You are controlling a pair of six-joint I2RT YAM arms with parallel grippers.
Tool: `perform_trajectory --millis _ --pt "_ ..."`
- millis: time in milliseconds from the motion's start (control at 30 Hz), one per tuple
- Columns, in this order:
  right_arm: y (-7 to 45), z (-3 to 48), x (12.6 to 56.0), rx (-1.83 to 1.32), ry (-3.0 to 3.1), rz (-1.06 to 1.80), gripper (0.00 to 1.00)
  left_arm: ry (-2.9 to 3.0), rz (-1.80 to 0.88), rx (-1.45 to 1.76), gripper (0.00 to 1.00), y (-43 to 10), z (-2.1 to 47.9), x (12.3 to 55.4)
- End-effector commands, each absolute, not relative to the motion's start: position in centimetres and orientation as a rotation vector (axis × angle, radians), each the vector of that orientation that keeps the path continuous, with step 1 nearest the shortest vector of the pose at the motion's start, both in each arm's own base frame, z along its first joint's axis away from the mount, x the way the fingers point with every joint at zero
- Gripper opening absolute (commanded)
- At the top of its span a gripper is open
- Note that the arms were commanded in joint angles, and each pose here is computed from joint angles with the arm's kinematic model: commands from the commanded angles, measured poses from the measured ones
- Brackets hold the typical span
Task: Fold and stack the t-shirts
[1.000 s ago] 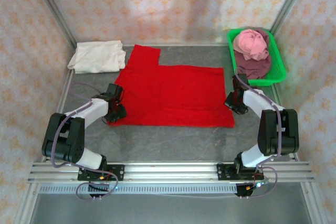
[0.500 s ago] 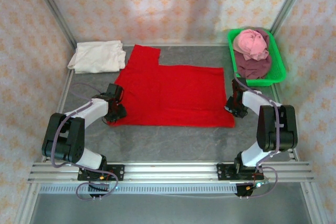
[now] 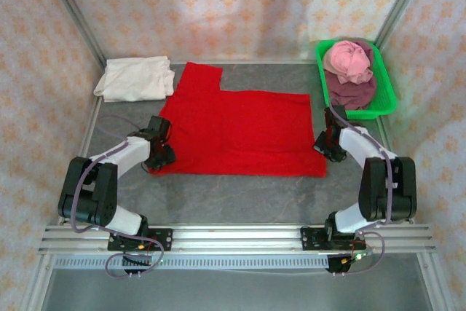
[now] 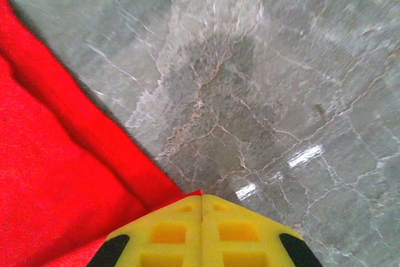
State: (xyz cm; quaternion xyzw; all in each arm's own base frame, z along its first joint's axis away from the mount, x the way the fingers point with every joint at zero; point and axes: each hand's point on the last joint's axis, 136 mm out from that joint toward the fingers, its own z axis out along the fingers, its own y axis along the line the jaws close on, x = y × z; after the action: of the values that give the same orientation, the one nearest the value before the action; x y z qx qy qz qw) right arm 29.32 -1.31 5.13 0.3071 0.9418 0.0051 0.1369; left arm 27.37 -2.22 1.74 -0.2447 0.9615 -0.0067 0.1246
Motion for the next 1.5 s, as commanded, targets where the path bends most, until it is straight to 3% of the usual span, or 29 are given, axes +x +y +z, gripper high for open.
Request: perform_trajectory --millis 0,567,833,1100,1467 --pt "-2.4 6.9 29.1 0.872 2.699 -0.061 0.0 2.847 0.095 -0.723 0.37 -1.0 0.5 25.8" --pt "-0.4 14.0 34.1 0.677 2.487 0.168 0.0 2.797 0.134 -0.755 0.37 -0.2 1.1 25.7" --pt "-1.4 10.7 33.6 0.747 2.531 0.076 0.0 2.727 0.101 -0.755 0.4 -0.2 3.0 26.3" --pt "0.4 8.3 34.6 0.738 2.572 0.186 0.0 2.606 -0.033 -0.531 0.46 -2.0 9.9 32.4" --pt "1.6 7.9 35.2 0.709 2.58 0.209 0.0 2.665 -0.092 -0.242 0.58 -6.2 8.3 41.2"
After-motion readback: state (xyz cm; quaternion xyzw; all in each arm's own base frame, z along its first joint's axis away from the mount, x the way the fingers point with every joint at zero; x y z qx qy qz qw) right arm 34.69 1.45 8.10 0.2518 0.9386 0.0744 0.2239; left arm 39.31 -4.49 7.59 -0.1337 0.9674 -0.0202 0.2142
